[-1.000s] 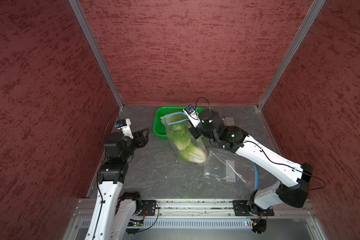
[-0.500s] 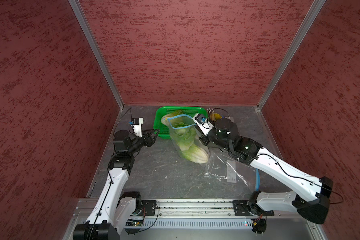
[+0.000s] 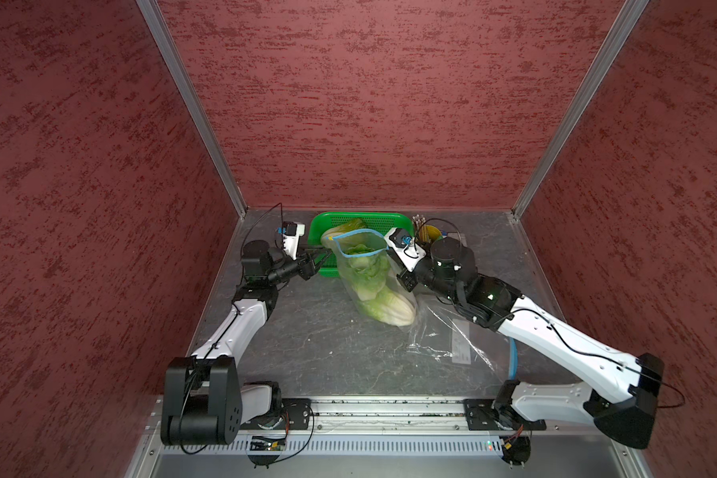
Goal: Put the chinese cabbages into a zipper bag and zip it
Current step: Zip the zipper on the zipper food storage bag.
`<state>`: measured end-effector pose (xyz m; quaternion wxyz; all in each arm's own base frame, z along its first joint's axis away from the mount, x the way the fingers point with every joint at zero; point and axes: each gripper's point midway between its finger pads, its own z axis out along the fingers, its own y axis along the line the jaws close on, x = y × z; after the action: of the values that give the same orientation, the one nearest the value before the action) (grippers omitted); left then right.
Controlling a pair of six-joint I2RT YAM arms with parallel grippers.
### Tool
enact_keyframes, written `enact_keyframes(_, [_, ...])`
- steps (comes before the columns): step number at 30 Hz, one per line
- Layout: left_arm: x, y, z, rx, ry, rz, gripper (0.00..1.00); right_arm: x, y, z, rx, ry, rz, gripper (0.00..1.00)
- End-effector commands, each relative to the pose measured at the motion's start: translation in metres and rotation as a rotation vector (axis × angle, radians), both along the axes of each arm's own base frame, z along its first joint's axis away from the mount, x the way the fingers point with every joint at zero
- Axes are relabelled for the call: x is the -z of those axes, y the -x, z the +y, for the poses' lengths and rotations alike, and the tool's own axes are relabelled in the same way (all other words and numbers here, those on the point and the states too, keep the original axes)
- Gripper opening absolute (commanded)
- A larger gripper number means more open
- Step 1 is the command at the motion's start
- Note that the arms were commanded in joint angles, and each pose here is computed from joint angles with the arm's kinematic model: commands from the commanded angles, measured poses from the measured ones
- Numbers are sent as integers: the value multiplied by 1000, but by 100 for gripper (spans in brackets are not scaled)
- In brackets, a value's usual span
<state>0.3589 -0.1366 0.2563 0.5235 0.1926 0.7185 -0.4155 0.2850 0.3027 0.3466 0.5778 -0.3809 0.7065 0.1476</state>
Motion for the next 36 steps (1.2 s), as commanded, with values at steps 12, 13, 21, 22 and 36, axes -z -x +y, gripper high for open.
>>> enact_keyframes(12, [-22,2,-35,166,-12,-177,25,-23,-1,-6,6,-77,-58,5])
enact_keyframes(13, [-23,3,-35,166,-12,-178,22,-23,-1,-6,7,-76,-57,5])
enact_keyframes(21, [-29,3,-30,106,-20,-204,3,-19,-4,-10,24,-73,-55,5])
enact_keyframes(22, [-31,3,-29,98,-24,-208,2,-20,-4,-11,28,-74,-56,5])
enact_keyframes(36, [-51,44,-3,-75,-156,-238,0,-9,-11,-27,98,-69,-27,9])
